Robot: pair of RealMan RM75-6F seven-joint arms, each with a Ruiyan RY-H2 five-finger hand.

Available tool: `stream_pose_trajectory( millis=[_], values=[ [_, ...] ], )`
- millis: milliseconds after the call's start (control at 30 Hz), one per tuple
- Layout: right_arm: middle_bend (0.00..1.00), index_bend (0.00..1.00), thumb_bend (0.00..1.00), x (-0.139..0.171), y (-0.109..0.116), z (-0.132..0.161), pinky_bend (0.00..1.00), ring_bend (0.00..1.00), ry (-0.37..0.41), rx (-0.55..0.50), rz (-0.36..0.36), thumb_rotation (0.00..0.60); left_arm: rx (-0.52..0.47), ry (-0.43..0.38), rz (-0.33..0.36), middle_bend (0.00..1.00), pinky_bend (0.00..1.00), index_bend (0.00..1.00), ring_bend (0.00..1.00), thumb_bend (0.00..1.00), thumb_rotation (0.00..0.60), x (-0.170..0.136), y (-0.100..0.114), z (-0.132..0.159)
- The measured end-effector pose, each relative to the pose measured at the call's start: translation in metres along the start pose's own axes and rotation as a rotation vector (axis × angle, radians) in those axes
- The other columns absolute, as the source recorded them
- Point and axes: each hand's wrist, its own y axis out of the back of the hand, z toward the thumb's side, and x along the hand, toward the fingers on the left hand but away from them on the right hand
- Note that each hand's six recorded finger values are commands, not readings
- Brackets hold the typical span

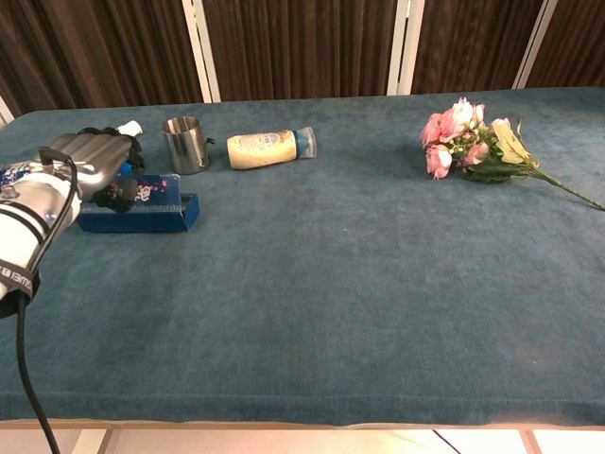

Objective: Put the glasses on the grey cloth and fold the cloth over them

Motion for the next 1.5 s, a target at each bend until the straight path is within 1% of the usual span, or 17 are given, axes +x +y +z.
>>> stream_pose_trajectory(
  millis=[167, 500, 700, 900, 1000, 1033, 1200, 1267, 1400, 1500],
  values=[
    [0.0, 0.0, 0.13, 0.0, 0.001, -0.001, 0.0, 0.0, -0.002, -0.001, -0.002, 0.6, -0.007, 0.018, 0.001, 0.13, 0.04, 0.59, 0.04, 0.59, 0.6, 0.012, -0.001, -0.001],
    [0.0, 0.0, 0.13, 0.0, 0.002, -0.003, 0.0, 0.0, -0.01, -0.002, -0.002, 0.6, -0.017, 0.022, 0.002, 0.14, 0.04, 0.58, 0.04, 0.57, 0.6, 0.025, -0.004, 0.004],
    [0.0, 0.0, 0.13, 0.0, 0.004, -0.005, 0.0, 0.0, -0.017, -0.007, -0.007, 0.6, -0.014, 0.033, 0.001, 0.13, 0.04, 0.55, 0.05, 0.56, 0.6, 0.033, -0.007, 0.005],
    [0.0, 0.0, 0.13, 0.001, 0.006, -0.007, 0.0, 0.0, -0.023, -0.007, -0.009, 0.6, -0.011, 0.04, -0.012, 0.12, 0.04, 0.43, 0.05, 0.54, 0.6, 0.037, -0.013, 0.004],
    [0.0, 0.0, 0.13, 0.001, 0.006, -0.007, 0.0, 0.0, -0.023, -0.006, -0.009, 0.6, -0.009, 0.042, -0.015, 0.11, 0.04, 0.32, 0.05, 0.5, 0.6, 0.039, -0.014, 0.003],
    [0.0, 0.0, 0.13, 0.001, 0.005, -0.007, 0.0, 0.0, -0.023, -0.006, -0.009, 0.6, -0.011, 0.043, -0.013, 0.11, 0.04, 0.29, 0.05, 0.49, 0.6, 0.04, -0.014, 0.003],
    [0.0, 0.0, 0.13, 0.001, 0.004, -0.006, 0.0, 0.0, -0.022, -0.002, -0.004, 0.6, -0.021, 0.047, 0.01, 0.09, 0.04, 0.19, 0.05, 0.46, 0.6, 0.042, -0.01, 0.0],
    [0.0, 0.0, 0.13, 0.0, 0.004, -0.006, 0.0, 0.0, -0.022, 0.001, -0.002, 0.6, -0.04, 0.042, 0.025, 0.09, 0.04, 0.16, 0.05, 0.44, 0.6, 0.043, -0.007, 0.001],
    [0.0, 0.0, 0.13, 0.0, 0.003, -0.005, 0.0, 0.0, -0.022, 0.003, 0.001, 0.6, -0.108, 0.015, 0.044, 0.07, 0.04, 0.15, 0.03, 0.41, 0.596, 0.041, -0.002, 0.002],
    [0.0, 0.0, 0.13, 0.0, 0.002, -0.005, 0.0, 0.0, -0.021, 0.004, 0.002, 0.6, -0.16, -0.021, 0.028, 0.04, 0.04, 0.13, 0.0, 0.37, 0.529, 0.035, 0.003, 0.006]
  ],
)
